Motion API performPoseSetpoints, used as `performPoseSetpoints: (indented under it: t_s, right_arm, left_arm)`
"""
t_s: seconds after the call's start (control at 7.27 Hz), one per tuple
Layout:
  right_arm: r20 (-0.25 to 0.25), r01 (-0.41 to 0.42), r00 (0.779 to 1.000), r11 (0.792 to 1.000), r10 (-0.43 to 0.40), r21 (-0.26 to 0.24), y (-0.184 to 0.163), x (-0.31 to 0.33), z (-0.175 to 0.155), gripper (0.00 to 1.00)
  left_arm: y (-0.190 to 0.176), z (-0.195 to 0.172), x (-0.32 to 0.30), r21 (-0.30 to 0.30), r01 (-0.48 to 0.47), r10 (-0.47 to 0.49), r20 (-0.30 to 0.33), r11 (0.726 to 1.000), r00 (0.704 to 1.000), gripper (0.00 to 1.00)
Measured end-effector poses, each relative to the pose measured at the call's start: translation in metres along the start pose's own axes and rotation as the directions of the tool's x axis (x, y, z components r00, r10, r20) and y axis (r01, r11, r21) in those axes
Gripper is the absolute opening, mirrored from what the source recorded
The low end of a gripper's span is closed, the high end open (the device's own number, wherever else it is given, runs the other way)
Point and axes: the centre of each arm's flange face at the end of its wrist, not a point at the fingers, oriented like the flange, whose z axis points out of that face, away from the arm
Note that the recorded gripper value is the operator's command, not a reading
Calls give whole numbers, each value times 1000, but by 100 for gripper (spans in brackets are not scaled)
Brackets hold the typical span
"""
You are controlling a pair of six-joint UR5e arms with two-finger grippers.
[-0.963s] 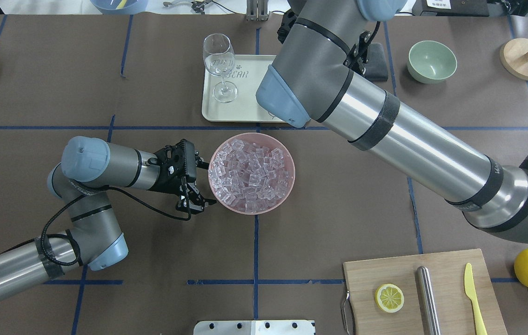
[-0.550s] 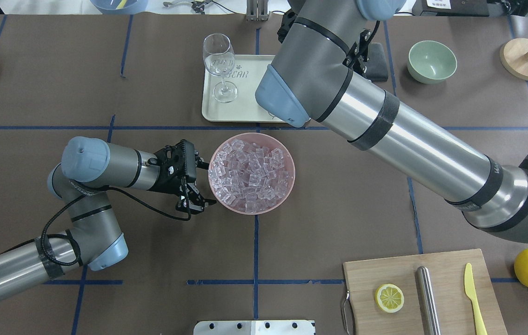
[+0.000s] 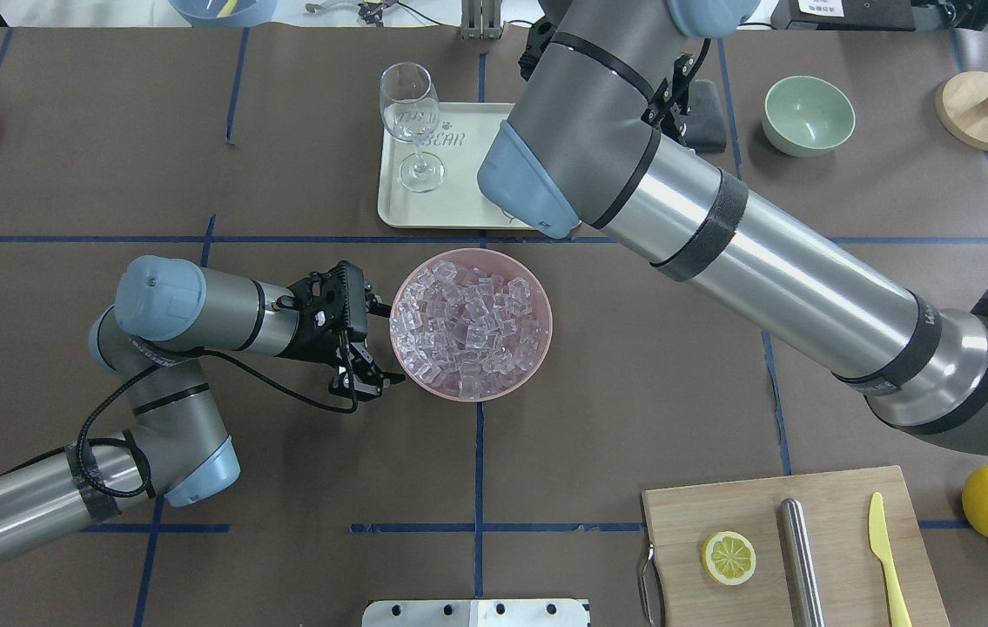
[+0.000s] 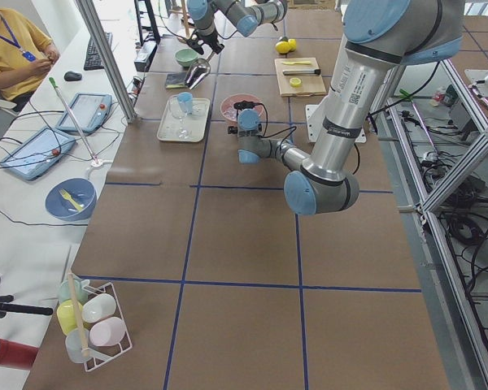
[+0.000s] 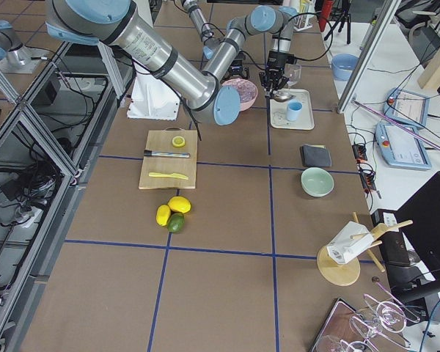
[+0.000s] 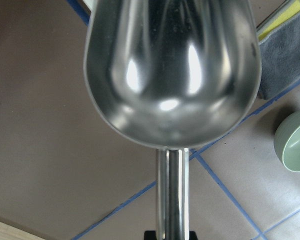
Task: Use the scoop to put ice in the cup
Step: 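Tilt the scoop with the right gripper to pour ice into the blue cup, then carry the empty scoop back to its spot beside the cutting board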
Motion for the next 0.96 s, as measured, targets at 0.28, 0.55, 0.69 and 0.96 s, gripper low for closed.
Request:
performPoseSetpoints:
  t_s: [0.28,0.55,0.69,0.96]
  right_arm:
    - [33,-36,999,999,35,15,4,4,-4,0]
    - [136,-160,979,986,154,41,26,36,-9,0]
    - [189,-221,960,973,206,60,48,55,-5,0]
    - [288,-369,898,926,333,81,106,84,10,0]
  left_arm:
    - [-1,0,0,2,-1,1,0,1000,1000,100]
    - [-1,-1,0,4,-2,2,1,1000,1000,100]
    - [0,-1,-1,4,-2,2,1,1000,1000,100]
    - [0,-1,-1,4,-2,2,1,1000,1000,100]
